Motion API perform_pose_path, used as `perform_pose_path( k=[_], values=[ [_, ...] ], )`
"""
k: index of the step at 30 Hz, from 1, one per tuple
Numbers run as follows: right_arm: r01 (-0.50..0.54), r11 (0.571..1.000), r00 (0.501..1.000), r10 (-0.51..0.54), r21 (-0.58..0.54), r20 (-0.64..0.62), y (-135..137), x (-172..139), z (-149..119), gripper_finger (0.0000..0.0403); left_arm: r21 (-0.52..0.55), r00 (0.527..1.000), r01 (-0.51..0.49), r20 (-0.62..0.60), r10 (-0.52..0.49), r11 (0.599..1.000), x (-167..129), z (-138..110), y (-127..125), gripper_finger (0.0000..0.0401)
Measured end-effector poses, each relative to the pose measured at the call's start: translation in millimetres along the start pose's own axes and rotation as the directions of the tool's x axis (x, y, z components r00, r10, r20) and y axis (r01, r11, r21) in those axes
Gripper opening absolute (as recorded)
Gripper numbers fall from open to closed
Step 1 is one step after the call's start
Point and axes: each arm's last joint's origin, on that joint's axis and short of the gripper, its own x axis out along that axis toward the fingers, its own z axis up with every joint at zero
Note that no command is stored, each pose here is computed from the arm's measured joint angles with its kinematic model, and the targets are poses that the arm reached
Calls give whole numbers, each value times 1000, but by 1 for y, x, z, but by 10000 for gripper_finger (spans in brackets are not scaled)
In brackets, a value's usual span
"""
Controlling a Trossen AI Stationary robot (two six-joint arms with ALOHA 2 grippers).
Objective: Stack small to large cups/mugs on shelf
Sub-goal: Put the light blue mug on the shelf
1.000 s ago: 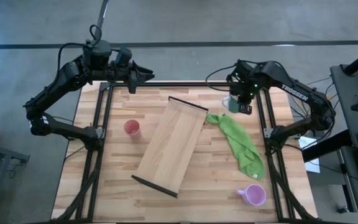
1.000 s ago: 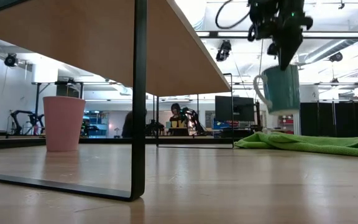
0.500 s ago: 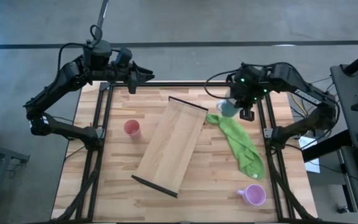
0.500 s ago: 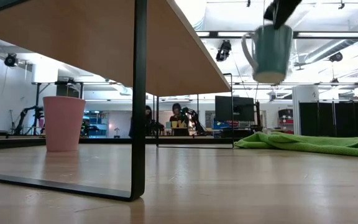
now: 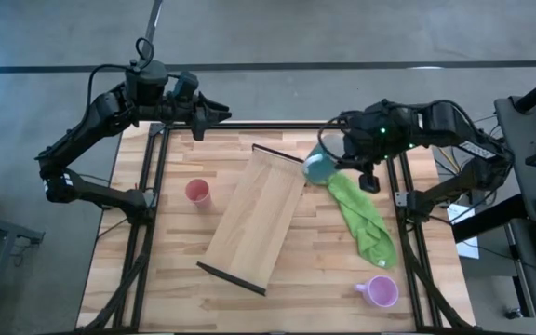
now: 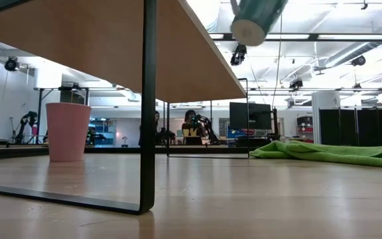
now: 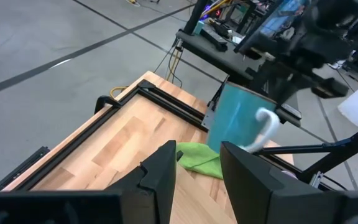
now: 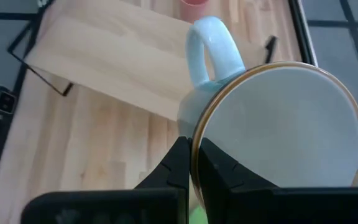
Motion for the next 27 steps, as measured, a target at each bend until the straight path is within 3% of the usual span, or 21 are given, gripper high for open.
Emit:
perform_pose_path(
  k=[11,17,22,27],
  values=[
    [6,1000,999,-7,-19,-33,1,50,46,11,-1,1000,-1,1,1,1000,0,0,0,111],
    [8,999,1000,-9,-48,-5,-3,62,73,11,-3,1000,-1,2,1,1000,0,0,0,111],
    [-3,1000,987,1,-14,-159,-8,86,77,11,0,1000,2,11,-2,1000,-5,0,-1,111],
    [-10,1000,980,8,-8,-197,-10,104,83,11,4,1000,5,21,-5,1000,-9,1,-2,111]
  ],
)
